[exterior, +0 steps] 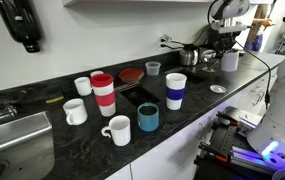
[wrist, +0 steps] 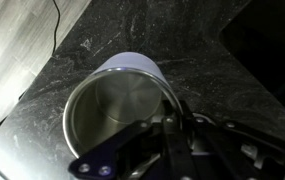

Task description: Pick the white cup and move it left on the counter

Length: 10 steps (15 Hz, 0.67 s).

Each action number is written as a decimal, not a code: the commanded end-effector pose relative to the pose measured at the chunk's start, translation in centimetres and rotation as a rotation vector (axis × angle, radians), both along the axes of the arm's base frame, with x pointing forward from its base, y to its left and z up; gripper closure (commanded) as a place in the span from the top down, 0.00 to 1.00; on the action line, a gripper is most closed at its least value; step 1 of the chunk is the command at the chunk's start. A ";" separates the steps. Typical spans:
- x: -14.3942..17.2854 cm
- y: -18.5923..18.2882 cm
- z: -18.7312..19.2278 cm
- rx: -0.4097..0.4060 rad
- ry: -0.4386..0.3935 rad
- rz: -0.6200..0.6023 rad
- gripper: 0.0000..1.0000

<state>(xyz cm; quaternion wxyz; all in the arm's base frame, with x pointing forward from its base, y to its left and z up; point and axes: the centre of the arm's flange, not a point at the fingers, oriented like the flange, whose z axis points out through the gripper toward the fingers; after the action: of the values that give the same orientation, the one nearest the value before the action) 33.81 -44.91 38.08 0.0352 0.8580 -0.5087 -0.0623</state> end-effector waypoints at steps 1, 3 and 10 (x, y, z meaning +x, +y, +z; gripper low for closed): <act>-1.2 3.4 3.1 0.015 -0.040 0.145 0.02; -1.1 5.3 4.2 0.027 -0.066 0.206 0.02; -0.4 12.0 6.0 0.058 -0.132 0.366 0.02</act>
<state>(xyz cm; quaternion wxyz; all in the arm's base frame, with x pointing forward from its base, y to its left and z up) 34.13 -35.24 43.27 -0.0076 0.9278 -0.3724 -0.0203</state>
